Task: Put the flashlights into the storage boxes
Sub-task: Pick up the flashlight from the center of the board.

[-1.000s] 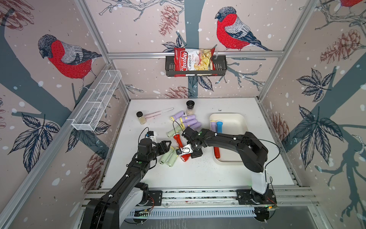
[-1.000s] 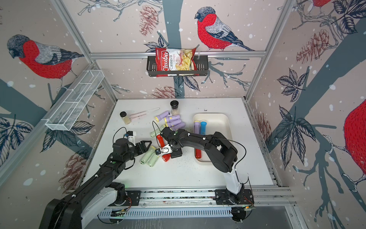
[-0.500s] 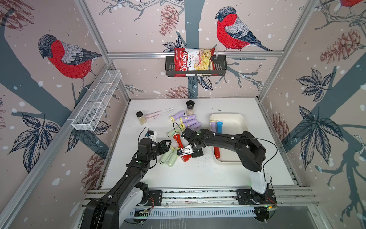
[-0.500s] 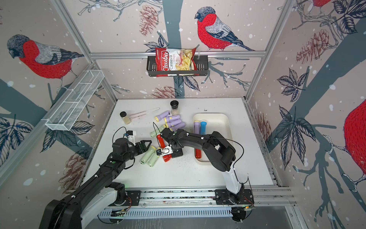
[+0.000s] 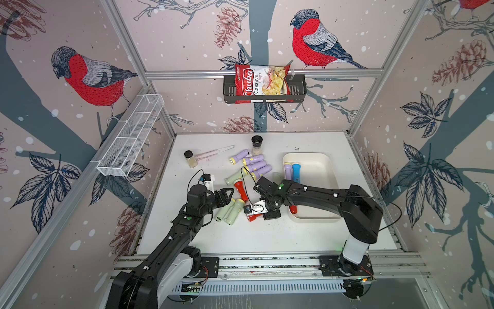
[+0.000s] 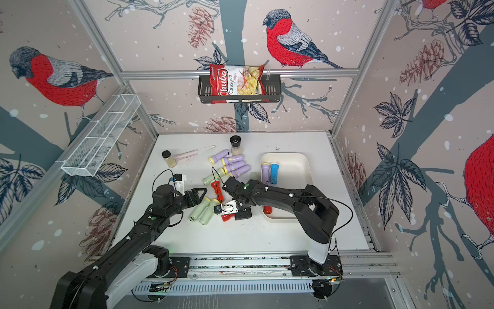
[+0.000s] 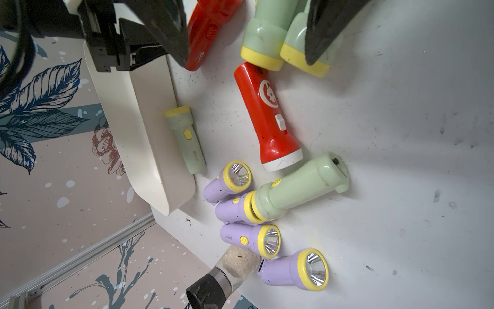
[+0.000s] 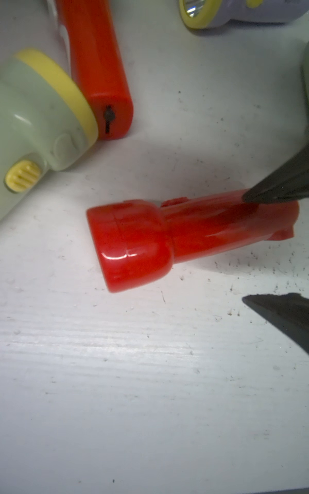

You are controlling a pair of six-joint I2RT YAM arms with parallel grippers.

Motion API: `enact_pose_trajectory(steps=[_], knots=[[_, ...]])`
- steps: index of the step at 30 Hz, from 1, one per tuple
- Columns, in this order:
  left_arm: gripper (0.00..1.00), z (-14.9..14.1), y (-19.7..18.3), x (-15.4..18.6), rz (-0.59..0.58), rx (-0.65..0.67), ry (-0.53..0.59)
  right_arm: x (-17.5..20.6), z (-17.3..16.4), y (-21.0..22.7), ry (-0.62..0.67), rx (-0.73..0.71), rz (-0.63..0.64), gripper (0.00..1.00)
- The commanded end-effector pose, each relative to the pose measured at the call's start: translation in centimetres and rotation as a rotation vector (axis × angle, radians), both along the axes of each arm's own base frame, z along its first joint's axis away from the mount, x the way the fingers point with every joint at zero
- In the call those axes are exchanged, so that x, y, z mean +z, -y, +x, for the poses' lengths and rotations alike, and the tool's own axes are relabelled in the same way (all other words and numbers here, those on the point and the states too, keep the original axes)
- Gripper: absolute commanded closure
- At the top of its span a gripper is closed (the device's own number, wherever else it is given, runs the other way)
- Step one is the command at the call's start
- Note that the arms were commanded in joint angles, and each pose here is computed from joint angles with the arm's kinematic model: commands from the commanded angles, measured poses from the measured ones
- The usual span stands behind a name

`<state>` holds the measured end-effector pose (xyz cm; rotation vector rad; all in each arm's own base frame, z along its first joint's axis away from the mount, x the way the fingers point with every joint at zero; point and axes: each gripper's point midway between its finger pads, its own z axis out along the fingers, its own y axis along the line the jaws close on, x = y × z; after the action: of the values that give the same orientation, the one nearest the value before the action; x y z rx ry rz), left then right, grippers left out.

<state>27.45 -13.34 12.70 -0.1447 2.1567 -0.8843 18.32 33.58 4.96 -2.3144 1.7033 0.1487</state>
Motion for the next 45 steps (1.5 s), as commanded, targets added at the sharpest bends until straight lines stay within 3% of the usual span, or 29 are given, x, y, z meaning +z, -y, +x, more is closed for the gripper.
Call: enact_pose_trajectory(steps=[1, 11, 19, 23, 27, 34, 41, 45], knots=[[0.33, 0.2, 0.1, 0.2, 0.027, 0.001, 0.010, -0.2, 1.1, -0.8, 0.030, -0.057, 0.016, 0.38], [0.33, 0.4, 0.2, 0.6, 0.044, 0.004, 0.020, -2.1, 1.8, -1.3, 0.035, -0.045, -0.021, 0.35], [0.33, 0.5, 0.3, 0.6, 0.051, -0.003, 0.018, -2.5, 1.5, -0.8, 0.023, -0.034, -0.053, 0.58], [0.33, 0.5, 0.7, 0.8, 0.050, -0.011, 0.025, -0.2, 0.8, -1.7, -0.011, -0.016, 0.048, 0.66], [0.33, 0.6, 1.4, 1.4, 0.035, -0.024, 0.050, 2.8, 0.2, -2.4, -0.061, -0.037, 0.214, 0.66], [0.33, 0.9, 3.6, 3.1, 0.000, -0.073, 0.112, 8.2, 1.9, -0.6, -0.211, -0.325, 0.534, 0.64], [0.33, 1.6, 6.8, 4.0, 0.024, -0.143, 0.157, 11.5, 9.3, 6.2, -0.386, -1.005, 0.788, 0.71], [0.33, 1.6, 9.8, 3.9, 0.036, -0.205, 0.165, 10.5, 10.0, 10.3, -0.441, -1.203, 0.845, 0.69]])
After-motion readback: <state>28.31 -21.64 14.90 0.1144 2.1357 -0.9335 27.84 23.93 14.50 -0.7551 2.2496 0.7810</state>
